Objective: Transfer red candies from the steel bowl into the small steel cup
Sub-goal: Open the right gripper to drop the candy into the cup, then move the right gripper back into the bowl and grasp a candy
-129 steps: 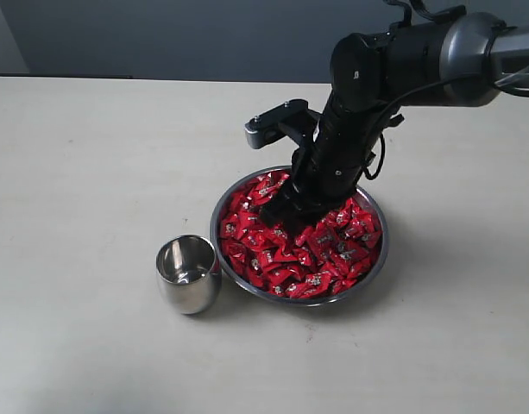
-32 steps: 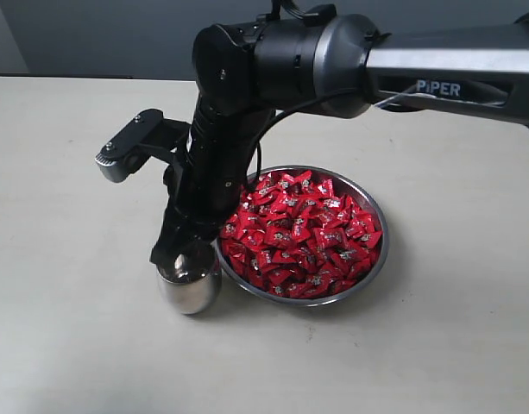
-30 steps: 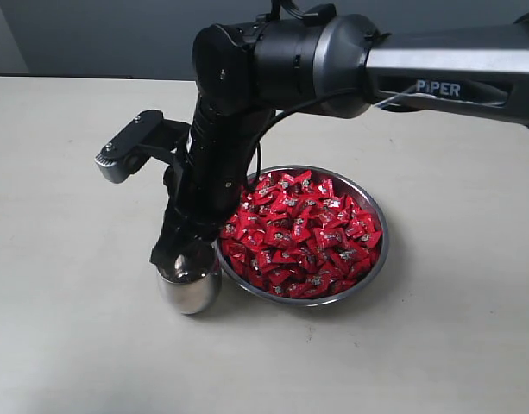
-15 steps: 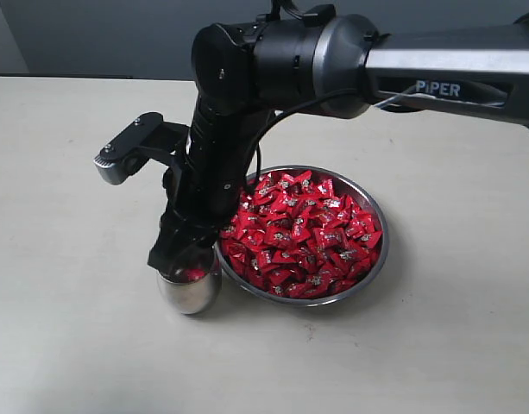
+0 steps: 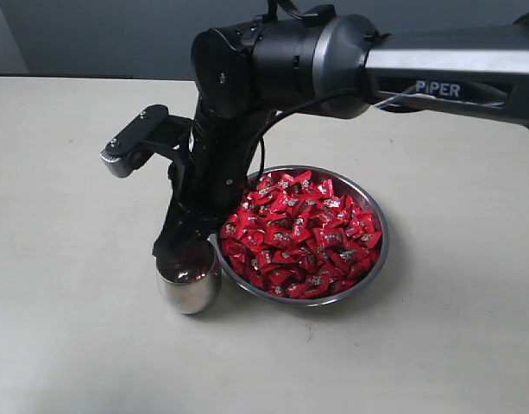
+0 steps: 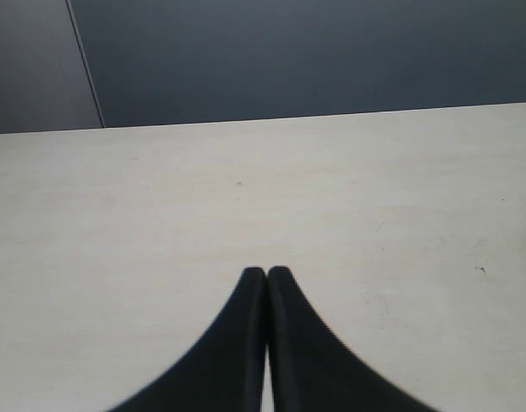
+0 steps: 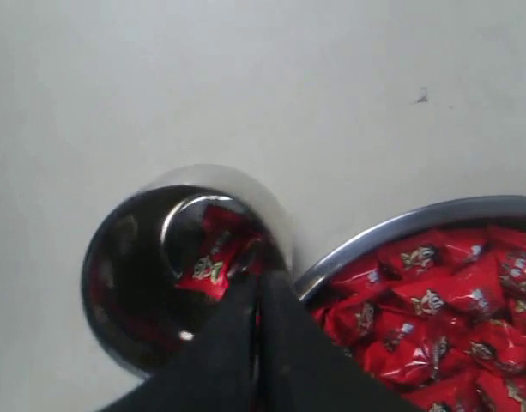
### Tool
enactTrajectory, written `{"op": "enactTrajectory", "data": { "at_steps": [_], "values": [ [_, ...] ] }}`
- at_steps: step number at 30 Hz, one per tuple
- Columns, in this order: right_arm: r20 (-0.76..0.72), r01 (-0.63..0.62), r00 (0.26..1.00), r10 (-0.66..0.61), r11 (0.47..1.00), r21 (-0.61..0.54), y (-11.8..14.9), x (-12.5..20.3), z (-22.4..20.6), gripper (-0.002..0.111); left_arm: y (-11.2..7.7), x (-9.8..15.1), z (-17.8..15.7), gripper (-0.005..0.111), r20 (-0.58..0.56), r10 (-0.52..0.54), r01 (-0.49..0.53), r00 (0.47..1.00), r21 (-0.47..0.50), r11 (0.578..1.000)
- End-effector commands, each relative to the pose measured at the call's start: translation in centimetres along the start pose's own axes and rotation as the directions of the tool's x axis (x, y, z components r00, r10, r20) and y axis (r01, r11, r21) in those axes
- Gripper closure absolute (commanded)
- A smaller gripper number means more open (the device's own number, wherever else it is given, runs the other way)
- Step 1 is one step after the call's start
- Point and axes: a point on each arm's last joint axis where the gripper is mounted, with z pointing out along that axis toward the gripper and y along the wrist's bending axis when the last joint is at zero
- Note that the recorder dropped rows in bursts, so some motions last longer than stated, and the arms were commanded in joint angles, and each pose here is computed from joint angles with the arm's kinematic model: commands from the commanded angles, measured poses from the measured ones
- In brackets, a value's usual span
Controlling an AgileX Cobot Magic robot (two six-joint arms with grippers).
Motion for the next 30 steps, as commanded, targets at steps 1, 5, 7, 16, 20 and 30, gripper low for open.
{"op": "enactTrajectory", "data": {
  "at_steps": [1, 5, 7, 16, 20, 30],
  "values": [
    [0.102, -0.122, 0.989, 0.11, 0.986, 0.117, -1.0, -0.6, -0.9, 0.108, 0.0, 0.1, 0.0, 0.106, 0.003, 0.0, 0.0, 1.0, 0.006, 1.0],
    [0.333, -0.208, 0.931, 0.152, 0.968, 0.141, -1.2, -0.8, -4.1, 0.109, 0.0, 0.1, 0.0, 0.106, 0.003, 0.0, 0.0, 1.0, 0.006, 1.0],
    [0.388, -0.268, 0.901, 0.194, 0.952, 0.145, -2.0, 0.3, -5.4, 0.109, 0.0, 0.1, 0.0, 0.106, 0.003, 0.0, 0.0, 1.0, 0.006, 1.0],
    [0.383, -0.486, 0.837, 0.391, 0.854, 0.188, -7.4, 10.1, -7.1, 0.109, 0.0, 0.1, 0.0, 0.106, 0.003, 0.0, 0.0, 1.0, 0.006, 1.0],
    [0.264, -0.411, 0.898, 0.352, 0.885, 0.218, -7.4, 12.5, -6.6, 0.109, 0.0, 0.1, 0.0, 0.106, 0.003, 0.0, 0.0, 1.0, 0.006, 1.0],
    [0.005, -0.001, 1.0, 0.0, 0.981, 0.194, -7.5, 13.6, -2.9, 0.109, 0.0, 0.1, 0.0, 0.106, 0.003, 0.0, 0.0, 1.0, 0.006, 1.0]
  ]
}}
